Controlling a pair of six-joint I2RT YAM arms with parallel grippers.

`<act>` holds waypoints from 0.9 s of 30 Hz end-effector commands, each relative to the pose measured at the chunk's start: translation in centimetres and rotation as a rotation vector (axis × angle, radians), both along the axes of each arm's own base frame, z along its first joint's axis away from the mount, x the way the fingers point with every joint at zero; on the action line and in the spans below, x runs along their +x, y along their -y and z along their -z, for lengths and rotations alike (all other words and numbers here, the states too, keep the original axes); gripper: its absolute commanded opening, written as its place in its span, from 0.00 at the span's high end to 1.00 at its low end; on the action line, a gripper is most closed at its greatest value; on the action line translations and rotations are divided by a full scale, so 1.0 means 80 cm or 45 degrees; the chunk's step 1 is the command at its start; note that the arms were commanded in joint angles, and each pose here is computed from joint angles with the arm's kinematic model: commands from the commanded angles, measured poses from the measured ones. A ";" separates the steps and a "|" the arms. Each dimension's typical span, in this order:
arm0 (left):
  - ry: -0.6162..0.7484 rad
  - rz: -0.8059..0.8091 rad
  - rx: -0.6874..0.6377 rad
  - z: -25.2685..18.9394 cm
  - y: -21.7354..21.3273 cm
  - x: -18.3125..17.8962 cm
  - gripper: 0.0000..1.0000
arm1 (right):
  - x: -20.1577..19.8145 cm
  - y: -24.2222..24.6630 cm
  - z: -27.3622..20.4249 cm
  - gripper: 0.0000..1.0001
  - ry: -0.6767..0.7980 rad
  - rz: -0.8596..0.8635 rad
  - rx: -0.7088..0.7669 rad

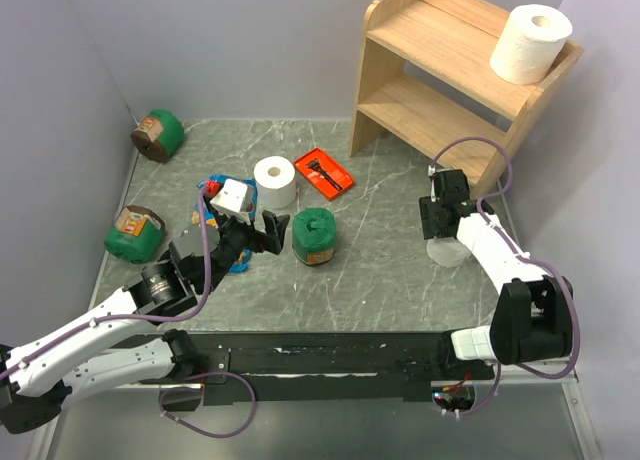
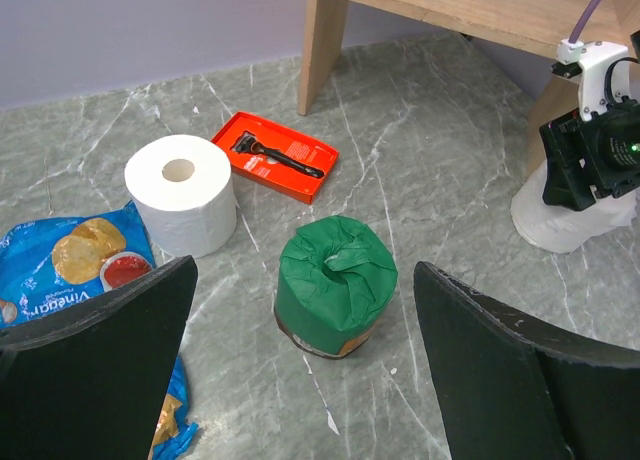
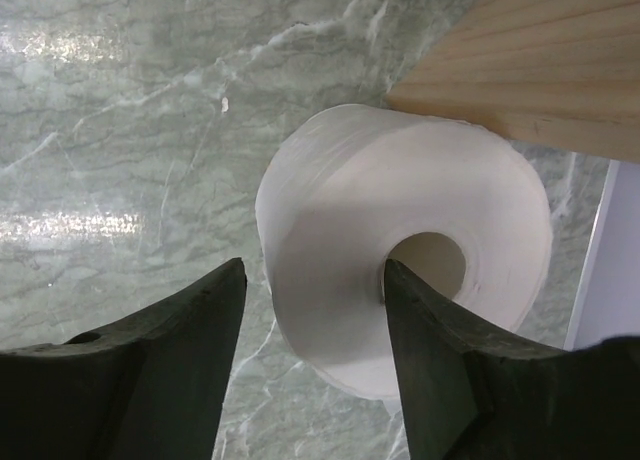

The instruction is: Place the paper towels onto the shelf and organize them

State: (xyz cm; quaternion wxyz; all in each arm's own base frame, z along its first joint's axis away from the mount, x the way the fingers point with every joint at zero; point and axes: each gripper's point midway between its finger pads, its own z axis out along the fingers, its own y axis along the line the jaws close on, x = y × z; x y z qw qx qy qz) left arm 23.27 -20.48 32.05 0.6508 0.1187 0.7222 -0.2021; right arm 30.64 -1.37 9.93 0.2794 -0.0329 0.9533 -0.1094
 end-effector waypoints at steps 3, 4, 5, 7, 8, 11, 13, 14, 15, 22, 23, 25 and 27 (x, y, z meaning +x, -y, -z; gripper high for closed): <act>0.044 0.012 -0.047 -0.021 0.000 -0.002 0.04 | 0.005 -0.010 0.007 0.47 -0.009 -0.054 0.066; 0.046 0.010 -0.047 -0.021 -0.001 -0.002 0.04 | 0.006 -0.019 0.003 0.49 0.004 -0.085 0.105; 0.046 0.010 -0.047 -0.021 -0.001 -0.002 0.04 | 0.006 -0.023 0.002 0.53 0.009 -0.109 0.120; 0.047 0.012 -0.052 -0.022 -0.001 -0.003 0.04 | 0.006 -0.033 -0.004 0.57 0.028 -0.153 0.161; 0.048 0.012 -0.054 -0.023 -0.001 -0.003 0.04 | 0.005 -0.036 -0.007 0.60 0.034 -0.167 0.173; 0.048 0.015 -0.054 -0.023 -0.001 -0.003 0.04 | 0.005 -0.044 -0.017 0.64 0.058 -0.202 0.197; 0.044 0.019 -0.054 -0.022 0.001 -0.003 0.04 | 0.005 -0.054 -0.027 0.65 0.082 -0.239 0.203; 0.045 0.019 -0.056 -0.022 0.001 -0.003 0.04 | 0.005 -0.064 -0.031 0.65 0.092 -0.281 0.229; 0.043 0.021 -0.051 -0.021 0.001 -0.003 0.04 | 0.005 -0.075 -0.035 0.65 0.102 -0.321 0.229; 0.038 0.019 -0.043 -0.018 0.003 -0.002 0.04 | 0.007 -0.139 -0.090 0.66 0.229 -0.616 0.093; 0.036 0.019 -0.039 -0.018 0.003 -0.001 0.04 | 0.009 -0.147 -0.106 0.66 0.256 -0.641 0.081; 0.038 0.015 -0.039 -0.018 0.003 -0.001 0.04 | 0.012 -0.151 -0.123 0.66 0.287 -0.650 0.030; 0.040 0.010 -0.039 -0.018 0.001 -0.001 0.04 | 0.013 -0.166 -0.152 0.66 0.330 -0.694 0.020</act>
